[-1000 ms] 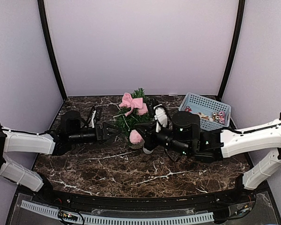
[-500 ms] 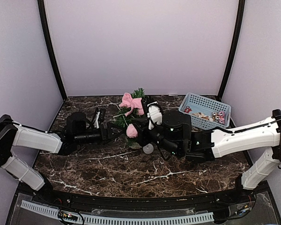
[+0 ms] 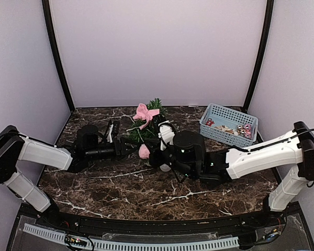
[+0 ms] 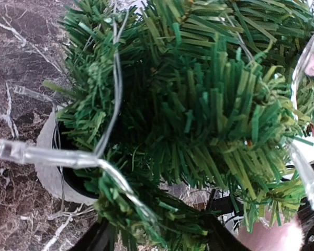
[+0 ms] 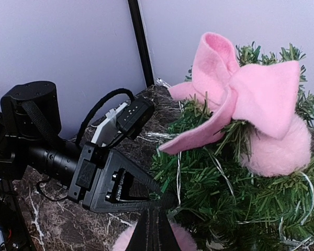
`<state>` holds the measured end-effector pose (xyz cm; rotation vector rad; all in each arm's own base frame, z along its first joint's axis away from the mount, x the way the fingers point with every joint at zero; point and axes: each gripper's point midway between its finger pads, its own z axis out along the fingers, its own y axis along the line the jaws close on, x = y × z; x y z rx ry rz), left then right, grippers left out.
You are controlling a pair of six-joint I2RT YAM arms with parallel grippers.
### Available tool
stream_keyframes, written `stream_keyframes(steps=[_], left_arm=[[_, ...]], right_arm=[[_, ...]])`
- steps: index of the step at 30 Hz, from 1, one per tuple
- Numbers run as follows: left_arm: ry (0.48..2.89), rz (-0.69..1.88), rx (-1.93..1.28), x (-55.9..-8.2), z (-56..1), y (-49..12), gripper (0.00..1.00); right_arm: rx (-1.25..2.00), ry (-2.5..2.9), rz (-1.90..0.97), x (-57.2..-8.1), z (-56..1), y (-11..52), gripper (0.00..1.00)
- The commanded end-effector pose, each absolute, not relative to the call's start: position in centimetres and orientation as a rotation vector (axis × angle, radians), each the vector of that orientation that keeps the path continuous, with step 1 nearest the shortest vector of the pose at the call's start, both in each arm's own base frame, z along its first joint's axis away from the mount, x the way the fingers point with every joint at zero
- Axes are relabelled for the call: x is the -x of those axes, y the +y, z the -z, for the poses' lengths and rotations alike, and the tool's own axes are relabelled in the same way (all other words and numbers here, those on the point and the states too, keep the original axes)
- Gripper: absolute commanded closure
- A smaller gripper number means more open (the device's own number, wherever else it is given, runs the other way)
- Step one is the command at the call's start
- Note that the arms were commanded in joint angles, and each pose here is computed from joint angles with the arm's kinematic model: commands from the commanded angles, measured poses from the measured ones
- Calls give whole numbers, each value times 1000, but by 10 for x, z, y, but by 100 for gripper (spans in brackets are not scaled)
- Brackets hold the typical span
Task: Decorate the small christmas tree
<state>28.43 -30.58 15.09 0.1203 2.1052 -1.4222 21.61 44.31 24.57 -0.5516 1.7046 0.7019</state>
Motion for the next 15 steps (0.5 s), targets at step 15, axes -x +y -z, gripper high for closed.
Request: stream_keyframes(steps=[15], left_arm=[[2063,1474,-179,-269,-161,-306,88]], right_arm=[[630,1627,-586,-227,-245,482,100]])
